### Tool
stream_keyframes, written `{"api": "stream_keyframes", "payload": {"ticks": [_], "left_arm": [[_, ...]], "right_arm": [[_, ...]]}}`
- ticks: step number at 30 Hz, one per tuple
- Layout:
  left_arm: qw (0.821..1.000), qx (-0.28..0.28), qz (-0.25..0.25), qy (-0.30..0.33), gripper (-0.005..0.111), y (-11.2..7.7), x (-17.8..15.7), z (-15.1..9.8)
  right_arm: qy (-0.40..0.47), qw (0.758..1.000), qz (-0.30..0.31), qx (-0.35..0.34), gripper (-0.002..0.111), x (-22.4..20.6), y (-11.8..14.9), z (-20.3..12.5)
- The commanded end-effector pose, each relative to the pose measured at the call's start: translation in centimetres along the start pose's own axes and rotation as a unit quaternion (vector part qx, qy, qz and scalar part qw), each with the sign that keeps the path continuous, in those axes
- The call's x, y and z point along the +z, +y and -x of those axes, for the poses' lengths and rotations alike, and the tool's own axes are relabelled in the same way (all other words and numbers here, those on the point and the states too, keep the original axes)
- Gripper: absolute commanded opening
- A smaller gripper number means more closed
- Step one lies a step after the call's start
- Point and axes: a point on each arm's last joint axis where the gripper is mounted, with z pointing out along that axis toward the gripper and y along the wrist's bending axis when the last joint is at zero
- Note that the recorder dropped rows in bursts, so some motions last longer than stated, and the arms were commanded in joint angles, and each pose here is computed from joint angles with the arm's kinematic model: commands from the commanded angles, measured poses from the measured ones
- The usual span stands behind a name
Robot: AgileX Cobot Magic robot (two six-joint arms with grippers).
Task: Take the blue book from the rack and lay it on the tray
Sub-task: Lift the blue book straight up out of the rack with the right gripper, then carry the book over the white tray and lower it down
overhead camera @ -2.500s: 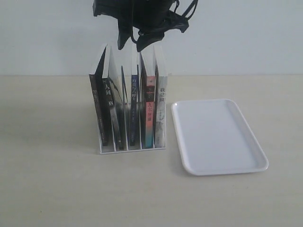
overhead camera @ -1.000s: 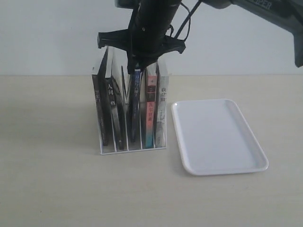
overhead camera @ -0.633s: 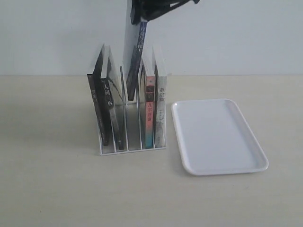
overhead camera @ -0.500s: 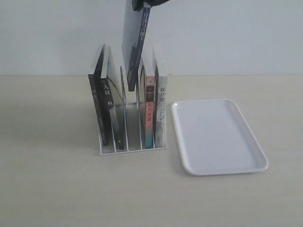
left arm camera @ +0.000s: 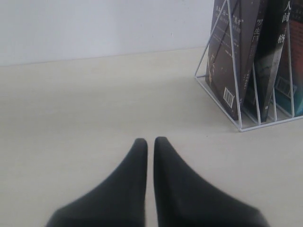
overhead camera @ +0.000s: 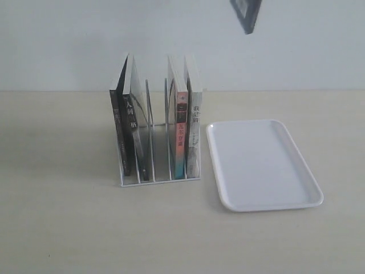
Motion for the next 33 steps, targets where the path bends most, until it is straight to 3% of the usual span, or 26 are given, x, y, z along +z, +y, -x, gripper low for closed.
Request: {"api": "stream_keyframes", "payload": {"ticks": [1, 5, 11, 13, 16, 17, 20, 25, 29, 33], "left_arm": [[1.000, -0.003, 0.001, -0.011, 0.005, 0.0, -0.1, 0.3], [1.000, -0.003, 0.001, -0.011, 0.005, 0.0, -0.1, 0.3], [1.000, -0.003, 0.001, -0.011, 0.005, 0.0, -0.1, 0.3], [1.000, -0.003, 0.001, -0.011, 0.005, 0.0, -0.1, 0.3], [1.000, -0.003, 0.001, -0.011, 0.005, 0.0, -0.1, 0.3], [1.000, -0.003, 0.001, -0.011, 0.005, 0.0, -0.1, 0.3], [1.000, -0.003, 0.001, -0.011, 0.005, 0.0, -0.1, 0.3], [1.000, -0.003, 0.001, -0.011, 0.005, 0.0, -0.1, 0.3], [1.000, -0.003, 0.001, -0.011, 0.005, 0.0, -0.1, 0.3], [1.000, -0.003, 0.001, -0.011, 0.005, 0.0, -0.1, 0.3]], "right_arm": [[-0.060, 0.998, -0.031, -0.005, 0.000, -5.3, -2.2, -0.1], [-0.030, 0.996, -0.075, -0.030, 0.000, -6.7, -3.4, -2.9], [0.126, 0.976, -0.098, -0.146, 0.000, -2.6, -2.8, -11.7], [0.131, 0.967, -0.082, -0.202, 0.000, -0.8, -2.2, -13.9], [0.170, 0.917, -0.041, -0.359, 0.000, 1.6, -1.3, -17.1], [0.187, 0.884, -0.020, -0.428, 0.000, 2.4, -1.0, -18.4], [0.174, 0.841, 0.009, -0.512, 0.000, 3.7, -0.4, -20.1], [0.094, 0.818, 0.024, -0.566, 0.000, 5.0, 0.8, -20.6], [0.066, 0.766, 0.037, -0.639, 0.000, 5.7, 1.3, -21.3], [0.012, 0.756, 0.039, -0.653, 0.000, 6.4, 2.1, -21.7]]}}
